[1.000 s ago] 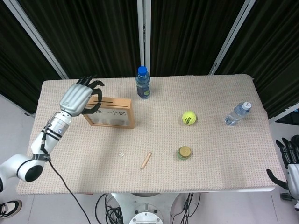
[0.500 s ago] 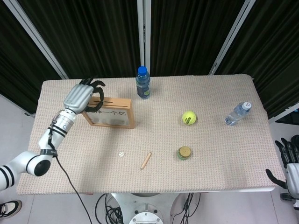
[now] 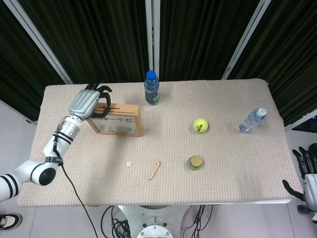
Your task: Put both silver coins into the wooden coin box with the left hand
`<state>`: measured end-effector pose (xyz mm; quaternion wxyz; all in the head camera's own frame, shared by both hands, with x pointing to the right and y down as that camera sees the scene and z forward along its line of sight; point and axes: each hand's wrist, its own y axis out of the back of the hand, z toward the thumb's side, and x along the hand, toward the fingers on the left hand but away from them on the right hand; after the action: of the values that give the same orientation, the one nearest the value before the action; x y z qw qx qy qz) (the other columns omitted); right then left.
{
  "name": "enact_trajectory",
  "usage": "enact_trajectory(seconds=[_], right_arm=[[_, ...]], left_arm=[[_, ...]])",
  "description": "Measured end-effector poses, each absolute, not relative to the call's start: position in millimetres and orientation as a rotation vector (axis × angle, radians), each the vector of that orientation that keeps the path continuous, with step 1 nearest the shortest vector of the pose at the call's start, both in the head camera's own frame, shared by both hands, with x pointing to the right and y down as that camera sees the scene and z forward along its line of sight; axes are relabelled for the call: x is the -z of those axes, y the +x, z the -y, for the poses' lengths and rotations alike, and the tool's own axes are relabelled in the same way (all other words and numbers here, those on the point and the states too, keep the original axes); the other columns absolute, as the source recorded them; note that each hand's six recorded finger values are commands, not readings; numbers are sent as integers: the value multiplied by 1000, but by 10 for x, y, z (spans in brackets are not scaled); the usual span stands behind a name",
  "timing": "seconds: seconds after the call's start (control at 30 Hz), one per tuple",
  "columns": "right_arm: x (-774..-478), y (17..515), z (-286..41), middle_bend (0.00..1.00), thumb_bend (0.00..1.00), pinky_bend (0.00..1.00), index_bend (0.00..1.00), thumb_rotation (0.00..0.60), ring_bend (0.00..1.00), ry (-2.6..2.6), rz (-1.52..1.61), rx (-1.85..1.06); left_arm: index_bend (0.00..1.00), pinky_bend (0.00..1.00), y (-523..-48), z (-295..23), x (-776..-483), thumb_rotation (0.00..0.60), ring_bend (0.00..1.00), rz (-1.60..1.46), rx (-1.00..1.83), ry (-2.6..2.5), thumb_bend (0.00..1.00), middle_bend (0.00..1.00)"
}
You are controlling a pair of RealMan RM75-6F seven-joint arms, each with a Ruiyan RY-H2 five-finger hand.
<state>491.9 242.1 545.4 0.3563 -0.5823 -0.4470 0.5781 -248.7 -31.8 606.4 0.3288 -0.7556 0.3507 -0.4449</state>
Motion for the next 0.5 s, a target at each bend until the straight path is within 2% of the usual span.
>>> enact_trajectory(seconds=[0.27,0.5], right_arm=[[-5494,4903,-2422,0,177,0,0,600,0,-1513,1140,-1499],[-5480,4909,-2419,0,176,0,0,600,0,-1509,1141,-1501]], left_arm=[[599,82,-2477,307,-6091,600,5,-910,1173,-1981,414,228],[435,82,-2507,303,-6114,600,5,-910,1188,-1983,415,228]])
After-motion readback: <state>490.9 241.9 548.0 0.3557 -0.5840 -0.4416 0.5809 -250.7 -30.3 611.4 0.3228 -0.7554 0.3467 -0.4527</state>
